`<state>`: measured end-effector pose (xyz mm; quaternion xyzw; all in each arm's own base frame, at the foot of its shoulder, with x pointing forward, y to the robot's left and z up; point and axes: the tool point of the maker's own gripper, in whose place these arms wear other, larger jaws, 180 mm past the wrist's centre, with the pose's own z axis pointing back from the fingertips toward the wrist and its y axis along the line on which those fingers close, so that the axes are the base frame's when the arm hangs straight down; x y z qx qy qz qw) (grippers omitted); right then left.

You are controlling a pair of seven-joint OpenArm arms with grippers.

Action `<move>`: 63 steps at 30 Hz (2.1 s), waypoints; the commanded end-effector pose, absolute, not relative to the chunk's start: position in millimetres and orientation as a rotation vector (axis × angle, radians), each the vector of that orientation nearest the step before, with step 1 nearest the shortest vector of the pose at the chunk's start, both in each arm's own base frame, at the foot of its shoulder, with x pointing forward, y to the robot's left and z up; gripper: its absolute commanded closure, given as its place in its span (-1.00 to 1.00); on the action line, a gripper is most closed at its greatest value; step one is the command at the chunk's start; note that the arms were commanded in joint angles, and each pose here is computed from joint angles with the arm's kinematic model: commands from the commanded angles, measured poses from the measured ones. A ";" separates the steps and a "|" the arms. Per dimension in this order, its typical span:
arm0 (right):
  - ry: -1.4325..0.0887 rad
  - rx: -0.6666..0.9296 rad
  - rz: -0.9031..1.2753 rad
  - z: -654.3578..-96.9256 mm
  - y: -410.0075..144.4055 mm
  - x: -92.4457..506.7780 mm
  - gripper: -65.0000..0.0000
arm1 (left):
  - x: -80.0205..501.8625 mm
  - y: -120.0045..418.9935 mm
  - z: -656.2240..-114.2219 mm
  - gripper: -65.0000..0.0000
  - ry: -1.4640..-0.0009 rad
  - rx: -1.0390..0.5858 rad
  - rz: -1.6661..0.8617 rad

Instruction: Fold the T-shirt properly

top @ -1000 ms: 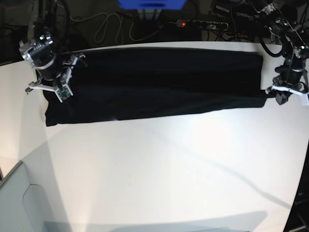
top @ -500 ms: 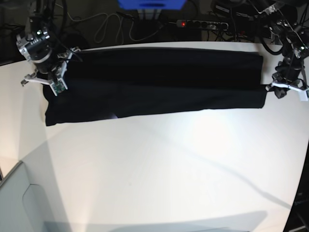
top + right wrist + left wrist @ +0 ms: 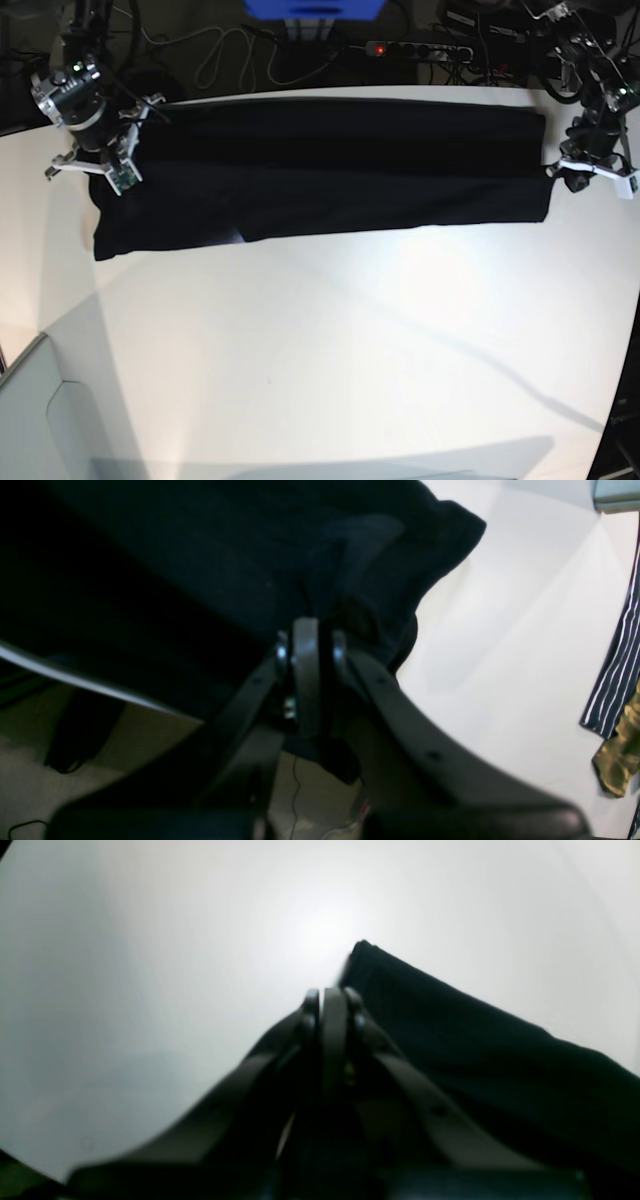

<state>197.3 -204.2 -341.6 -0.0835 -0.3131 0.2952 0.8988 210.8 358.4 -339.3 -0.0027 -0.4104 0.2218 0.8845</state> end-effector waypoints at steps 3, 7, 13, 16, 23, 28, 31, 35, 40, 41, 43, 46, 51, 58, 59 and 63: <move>-0.662 -0.175 0.645 -336.6 -202.1 199.0 1.00 | 211.8 361.1 -333.3 1.00 -0.879 0.005 0.459; -0.660 -0.175 0.646 -336.8 -202.1 198.7 1.00 | 210.4 358.2 -336.6 1.00 -0.874 0.000 0.468; -0.652 -0.185 0.658 -336.4 -205.5 198.3 0.94 | 211.4 356.5 -337.4 1.00 -0.873 -0.007 0.466; -0.631 -0.185 0.663 -339.6 -207.9 192.6 0.61 | 210.6 356.4 -337.7 1.00 -0.868 -0.011 0.469; -0.642 -0.227 0.615 -332.9 -225.2 193.6 0.12 | 204.2 355.5 -339.4 0.20 -0.854 -0.006 0.466; -0.663 -0.242 0.565 -328.2 -232.2 196.6 0.12 | 199.6 358.4 -339.5 -0.13 -0.853 0.005 0.470; -0.672 -0.235 0.564 -327.9 -229.3 199.3 0.12 | 193.6 374.1 -333.8 -0.13 -0.868 0.033 0.514; -0.698 -0.179 0.591 -332.0 -205.2 208.9 0.12 | 202.7 376.8 -327.4 -0.13 -0.899 0.029 0.521; -0.660 -0.092 0.602 -359.9 -186.7 217.2 0.11 | 215.8 358.2 -345.7 -0.13 -0.863 -0.034 0.500; -0.644 -0.086 0.588 -366.4 -189.7 216.7 0.11 | 216.0 354.9 -352.4 -0.13 -0.849 -0.046 0.500; -0.623 -0.070 0.573 -376.9 -191.8 218.7 0.11 | 213.8 349.4 -368.0 -0.13 -0.808 -0.070 0.508; -0.597 -0.057 0.561 -387.2 -195.1 219.5 0.11 | 215.1 339.9 -382.0 -0.13 -0.771 -0.100 0.504; -0.591 -0.057 0.560 -389.1 -196.1 219.0 0.11 | 209.6 339.0 -396.7 -0.13 -0.732 -0.115 0.527; -0.591 -0.055 0.562 -389.4 -195.1 219.5 0.11 | 199.2 338.4 -411.3 -0.13 -0.682 -0.125 0.549; -0.591 -0.055 0.562 -389.4 -195.1 219.5 0.11 | 197.7 337.7 -414.1 -0.13 -0.673 -0.129 0.553; -0.593 -0.053 0.564 -389.2 -194.1 220.1 0.11 | 190.9 320.1 -429.7 -0.11 -0.628 -0.161 0.543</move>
